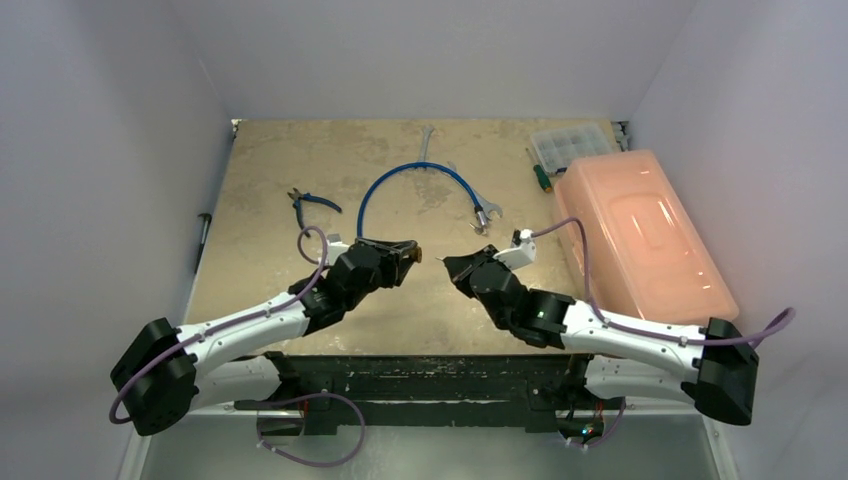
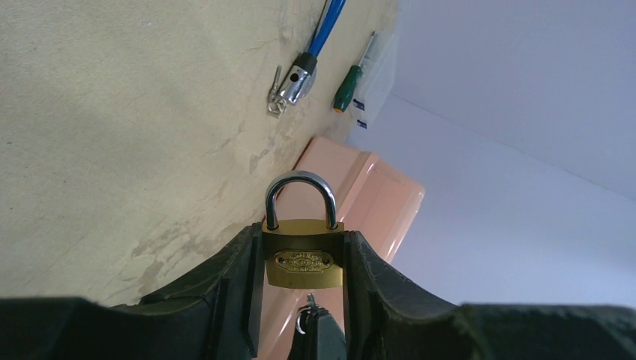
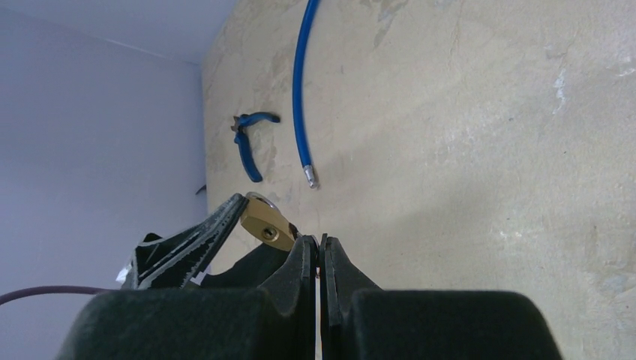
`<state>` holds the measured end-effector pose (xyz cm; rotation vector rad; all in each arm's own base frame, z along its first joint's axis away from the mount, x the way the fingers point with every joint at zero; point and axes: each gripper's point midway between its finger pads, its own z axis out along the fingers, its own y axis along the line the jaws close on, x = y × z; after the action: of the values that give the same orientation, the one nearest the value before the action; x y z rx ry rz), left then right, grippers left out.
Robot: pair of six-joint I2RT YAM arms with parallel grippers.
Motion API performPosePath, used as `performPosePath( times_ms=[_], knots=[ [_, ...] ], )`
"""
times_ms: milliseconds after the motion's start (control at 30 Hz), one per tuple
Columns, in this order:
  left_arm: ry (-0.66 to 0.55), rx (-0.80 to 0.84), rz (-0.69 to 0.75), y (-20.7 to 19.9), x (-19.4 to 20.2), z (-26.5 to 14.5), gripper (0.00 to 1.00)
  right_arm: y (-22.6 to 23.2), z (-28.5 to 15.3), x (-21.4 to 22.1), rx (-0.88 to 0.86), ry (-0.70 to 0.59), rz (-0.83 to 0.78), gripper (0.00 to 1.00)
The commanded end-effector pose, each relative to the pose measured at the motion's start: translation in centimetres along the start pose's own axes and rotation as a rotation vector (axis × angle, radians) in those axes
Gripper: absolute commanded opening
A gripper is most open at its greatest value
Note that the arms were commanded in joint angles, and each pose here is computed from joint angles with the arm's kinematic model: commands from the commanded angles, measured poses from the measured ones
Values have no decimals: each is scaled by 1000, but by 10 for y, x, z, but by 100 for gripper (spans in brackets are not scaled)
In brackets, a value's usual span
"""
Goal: Unlock with the key
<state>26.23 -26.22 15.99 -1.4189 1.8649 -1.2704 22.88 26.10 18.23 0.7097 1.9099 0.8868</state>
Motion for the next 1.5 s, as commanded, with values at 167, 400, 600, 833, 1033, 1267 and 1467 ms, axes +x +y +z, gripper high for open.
performPosePath(
  times_ms=[167,400,600,833,1033,1267,1467],
  knots=[
    [-19,50,-72,-28,5,0,0,44,14,2,-72,-33,49,0],
    [-40,33,-56,-25,2,2,0,46,19,2,-70,-47,26,0],
    [-37,31,-61,-23,3,3,0,44,25,9,-60,-38,21,0],
    [-24,46,-91,-21,3,4,0,42,28,14,-59,-30,14,0],
    [-19,45,-95,-20,4,4,0,40,31,18,-56,-25,10,0],
    [-30,38,-102,-19,1,5,0,40,30,19,-64,-18,4,0],
    [-56,30,-106,-18,-4,3,0,37,29,19,-63,-18,2,0]
  ],
)
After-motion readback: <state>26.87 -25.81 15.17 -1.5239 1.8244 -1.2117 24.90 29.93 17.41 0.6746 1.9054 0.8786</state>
